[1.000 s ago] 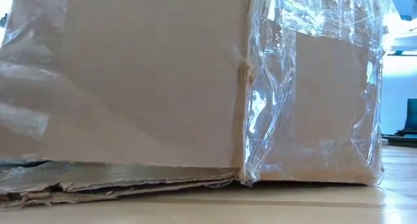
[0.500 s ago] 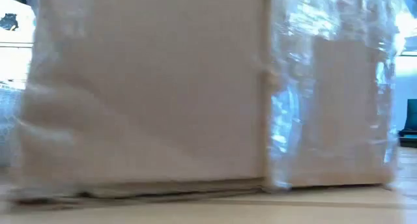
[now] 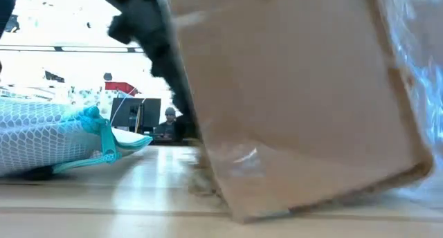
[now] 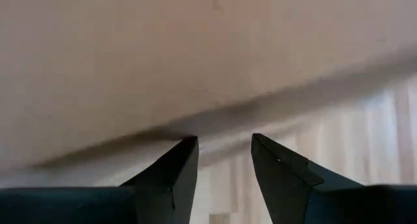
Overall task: Unpack boxes
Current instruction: Break down the cardboard box until it is fully flat
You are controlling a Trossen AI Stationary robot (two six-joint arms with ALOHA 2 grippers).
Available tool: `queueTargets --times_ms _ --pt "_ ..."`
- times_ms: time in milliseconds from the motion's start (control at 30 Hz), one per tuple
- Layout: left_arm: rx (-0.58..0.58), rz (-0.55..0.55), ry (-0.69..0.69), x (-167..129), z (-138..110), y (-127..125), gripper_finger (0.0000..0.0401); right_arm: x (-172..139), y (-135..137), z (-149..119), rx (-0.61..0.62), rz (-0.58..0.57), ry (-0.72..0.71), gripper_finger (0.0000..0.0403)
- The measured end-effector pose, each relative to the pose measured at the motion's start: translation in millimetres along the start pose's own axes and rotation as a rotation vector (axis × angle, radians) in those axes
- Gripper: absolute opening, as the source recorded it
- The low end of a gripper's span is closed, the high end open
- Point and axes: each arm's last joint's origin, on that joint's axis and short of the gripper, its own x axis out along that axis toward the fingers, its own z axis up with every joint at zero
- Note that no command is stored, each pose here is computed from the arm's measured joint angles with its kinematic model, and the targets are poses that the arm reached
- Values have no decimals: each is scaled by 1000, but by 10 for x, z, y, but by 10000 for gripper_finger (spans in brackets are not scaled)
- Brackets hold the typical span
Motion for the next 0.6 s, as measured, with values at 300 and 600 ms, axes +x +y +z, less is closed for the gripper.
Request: queueTargets --times_ms 300,600 --pt "89 -46 -217 43 700 -2 81 -422 -192 109 -68 -38 36 138" --pt "139 -79 -154 -52 821 -50 81 -618 -426 90 -10 -114 140 138"
